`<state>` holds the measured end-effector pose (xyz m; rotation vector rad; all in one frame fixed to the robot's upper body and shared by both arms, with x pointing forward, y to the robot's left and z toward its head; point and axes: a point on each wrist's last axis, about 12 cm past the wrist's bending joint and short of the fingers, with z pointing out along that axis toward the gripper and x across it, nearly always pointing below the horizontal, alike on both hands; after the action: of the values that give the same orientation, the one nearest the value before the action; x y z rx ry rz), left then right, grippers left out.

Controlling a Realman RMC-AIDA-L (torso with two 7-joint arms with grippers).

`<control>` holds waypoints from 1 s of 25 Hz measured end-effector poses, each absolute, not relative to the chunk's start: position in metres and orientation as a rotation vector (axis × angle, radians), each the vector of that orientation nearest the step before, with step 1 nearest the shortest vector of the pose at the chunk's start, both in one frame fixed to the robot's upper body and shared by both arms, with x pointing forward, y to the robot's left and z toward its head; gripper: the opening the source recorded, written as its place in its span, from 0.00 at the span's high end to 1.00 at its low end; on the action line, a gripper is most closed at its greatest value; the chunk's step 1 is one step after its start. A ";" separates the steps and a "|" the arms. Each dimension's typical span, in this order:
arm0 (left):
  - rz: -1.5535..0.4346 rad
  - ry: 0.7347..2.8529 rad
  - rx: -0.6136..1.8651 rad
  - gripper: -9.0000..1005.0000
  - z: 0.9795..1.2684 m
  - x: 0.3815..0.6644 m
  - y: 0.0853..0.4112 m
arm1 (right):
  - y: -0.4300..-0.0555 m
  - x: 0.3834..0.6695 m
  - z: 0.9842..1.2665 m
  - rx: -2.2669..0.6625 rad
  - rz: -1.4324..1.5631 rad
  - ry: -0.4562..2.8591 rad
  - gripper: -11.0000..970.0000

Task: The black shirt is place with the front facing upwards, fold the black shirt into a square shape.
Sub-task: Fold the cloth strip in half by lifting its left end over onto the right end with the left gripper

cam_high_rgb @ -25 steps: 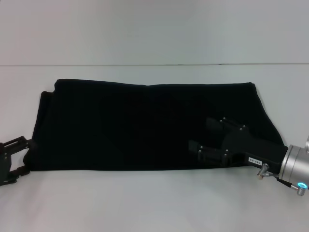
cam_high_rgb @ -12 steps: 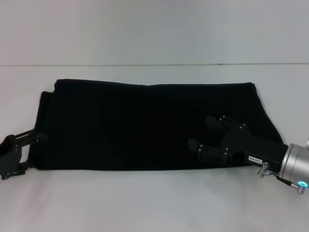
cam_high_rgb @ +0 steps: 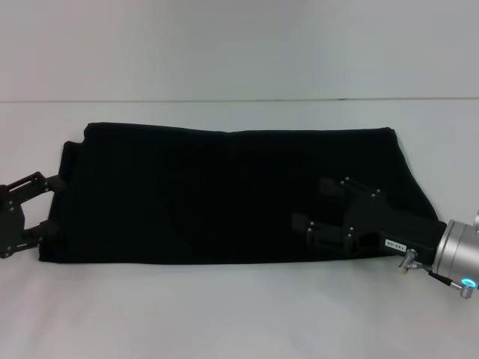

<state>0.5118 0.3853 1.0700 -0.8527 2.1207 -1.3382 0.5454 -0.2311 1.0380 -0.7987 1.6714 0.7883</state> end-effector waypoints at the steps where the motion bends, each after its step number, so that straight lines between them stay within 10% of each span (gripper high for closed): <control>1: -1.350 2.114 -0.854 0.12 1.070 0.510 0.386 | -0.231 0.545 1.038 -0.799 0.789 1.671 0.05; 25: -1.217 2.239 -0.953 0.12 1.058 0.490 0.401 | -0.231 0.548 1.039 -0.800 0.780 1.670 0.05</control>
<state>0.4901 0.4014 1.0584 -0.9531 2.2386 -1.2169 0.5479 -0.2312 1.0393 -0.7997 1.6702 0.7805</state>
